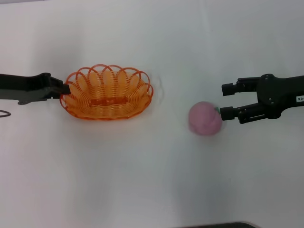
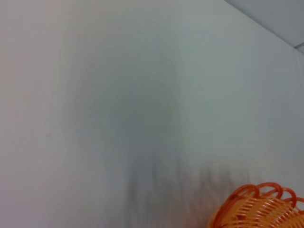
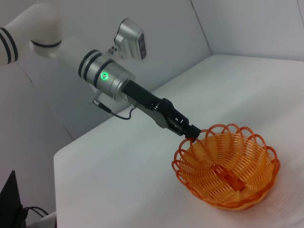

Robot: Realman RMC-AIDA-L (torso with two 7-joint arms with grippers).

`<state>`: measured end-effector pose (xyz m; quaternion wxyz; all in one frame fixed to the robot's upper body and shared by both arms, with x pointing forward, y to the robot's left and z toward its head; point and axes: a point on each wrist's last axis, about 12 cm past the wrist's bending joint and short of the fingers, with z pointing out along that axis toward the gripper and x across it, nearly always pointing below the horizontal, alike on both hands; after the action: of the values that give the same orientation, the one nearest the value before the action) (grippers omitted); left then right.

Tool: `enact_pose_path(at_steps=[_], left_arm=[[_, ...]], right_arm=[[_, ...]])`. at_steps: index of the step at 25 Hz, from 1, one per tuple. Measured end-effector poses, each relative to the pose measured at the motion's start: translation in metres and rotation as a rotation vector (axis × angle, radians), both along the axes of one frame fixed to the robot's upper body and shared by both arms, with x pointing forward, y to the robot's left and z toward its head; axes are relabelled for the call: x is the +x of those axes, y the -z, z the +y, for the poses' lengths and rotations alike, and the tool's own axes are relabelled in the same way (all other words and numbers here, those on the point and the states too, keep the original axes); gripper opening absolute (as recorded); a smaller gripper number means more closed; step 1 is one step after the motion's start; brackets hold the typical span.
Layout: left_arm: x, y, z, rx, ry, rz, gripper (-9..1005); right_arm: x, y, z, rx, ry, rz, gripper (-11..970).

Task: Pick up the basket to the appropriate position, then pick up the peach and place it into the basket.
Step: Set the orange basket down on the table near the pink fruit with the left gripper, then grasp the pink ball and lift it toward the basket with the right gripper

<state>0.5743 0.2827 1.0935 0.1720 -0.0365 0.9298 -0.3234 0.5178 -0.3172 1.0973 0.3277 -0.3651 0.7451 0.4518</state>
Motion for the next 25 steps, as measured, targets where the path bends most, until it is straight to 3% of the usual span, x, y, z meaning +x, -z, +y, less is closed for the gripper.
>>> enact_pose_path(at_steps=[4, 9, 13, 16, 20, 25], left_arm=[[-0.002, -0.004, 0.006, -0.043, 0.005, -0.038, 209], [-0.007, -0.016, 0.018, -0.132, 0.036, -0.163, 449], [-0.017, -0.031, 0.028, -0.230, 0.139, -0.419, 604], [-0.036, -0.038, 0.030, -0.262, 0.298, -0.638, 693], [-0.061, -0.033, 0.028, -0.214, 0.516, -0.804, 736], [-0.084, -0.011, 0.033, -0.080, 0.642, -0.853, 790]], right_arm=[[0.000, 0.000, 0.000, 0.000, 0.000, 0.000, 915], [0.001, -0.001, -0.001, 0.005, 0.009, -0.006, 914], [0.004, -0.006, 0.001, 0.026, 0.004, -0.017, 914], [0.007, -0.010, 0.003, 0.041, -0.004, -0.024, 915], [0.011, -0.014, 0.004, 0.052, 0.004, -0.032, 915], [0.018, -0.020, 0.005, 0.032, 0.027, -0.036, 915]])
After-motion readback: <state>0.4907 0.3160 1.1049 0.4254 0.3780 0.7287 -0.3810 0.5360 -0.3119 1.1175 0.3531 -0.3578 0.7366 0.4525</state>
